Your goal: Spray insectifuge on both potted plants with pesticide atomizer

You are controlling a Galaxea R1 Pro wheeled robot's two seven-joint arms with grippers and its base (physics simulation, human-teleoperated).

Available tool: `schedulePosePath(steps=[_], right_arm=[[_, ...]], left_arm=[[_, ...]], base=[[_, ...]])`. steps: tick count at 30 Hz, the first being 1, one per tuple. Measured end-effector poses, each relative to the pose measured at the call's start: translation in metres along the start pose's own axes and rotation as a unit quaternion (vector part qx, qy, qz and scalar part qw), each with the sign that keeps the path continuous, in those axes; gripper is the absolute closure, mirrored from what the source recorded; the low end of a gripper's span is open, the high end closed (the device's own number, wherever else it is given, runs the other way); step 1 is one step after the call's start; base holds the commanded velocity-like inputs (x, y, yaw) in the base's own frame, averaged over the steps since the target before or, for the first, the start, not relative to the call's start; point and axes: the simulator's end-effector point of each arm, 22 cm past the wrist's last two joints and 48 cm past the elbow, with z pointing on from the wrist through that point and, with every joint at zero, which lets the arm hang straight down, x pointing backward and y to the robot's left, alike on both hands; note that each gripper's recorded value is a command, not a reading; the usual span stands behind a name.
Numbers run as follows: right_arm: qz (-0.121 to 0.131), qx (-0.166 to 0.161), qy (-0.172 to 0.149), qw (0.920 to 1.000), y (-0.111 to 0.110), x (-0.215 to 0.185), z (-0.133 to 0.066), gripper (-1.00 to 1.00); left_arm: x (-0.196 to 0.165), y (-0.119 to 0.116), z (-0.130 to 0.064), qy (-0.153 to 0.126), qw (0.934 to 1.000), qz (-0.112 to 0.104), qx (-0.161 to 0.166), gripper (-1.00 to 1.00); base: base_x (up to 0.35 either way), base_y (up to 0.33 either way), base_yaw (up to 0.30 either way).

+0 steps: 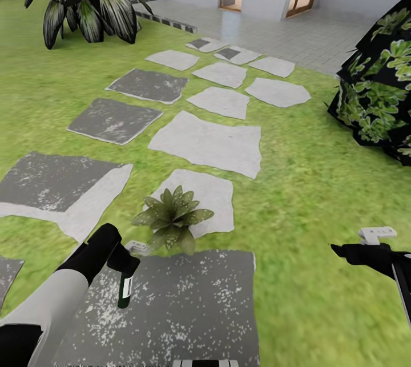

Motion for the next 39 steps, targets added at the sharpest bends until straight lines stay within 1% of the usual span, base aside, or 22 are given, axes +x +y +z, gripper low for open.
schedulePosePath(steps=[6,9,24,34,39], right_arm=[[0.0,0.0,0.002,1.0,0.0,0.002,0.002,-1.0],[0.0,0.0,0.004,1.0,0.001,0.003,0.003,-1.0],[0.001,0.001,0.005,1.0,-0.001,0.004,0.004,-1.0],[0.0,0.001,0.01,1.0,0.0,0.008,0.007,-1.0],[0.0,0.001,0.012,0.9999,0.0,0.01,0.009,-1.0]], left_arm=[[0.001,0.0,0.003,0.002,1.0,-0.001,0.001,1.0],[0.001,0.0,0.004,0.003,1.0,-0.001,0.001,1.0],[0.002,0.0,0.006,0.004,1.0,-0.003,0.004,1.0],[0.004,0.001,0.01,0.008,0.9999,-0.004,0.005,1.0],[0.005,0.0,0.013,0.01,0.9999,-0.004,0.006,1.0]], base=[[0.0,-0.013,0.199],[0.036,-0.155,0.182],[0.132,-0.273,0.039],[0.01,-0.288,0.177],[0.0,-0.112,0.19]])
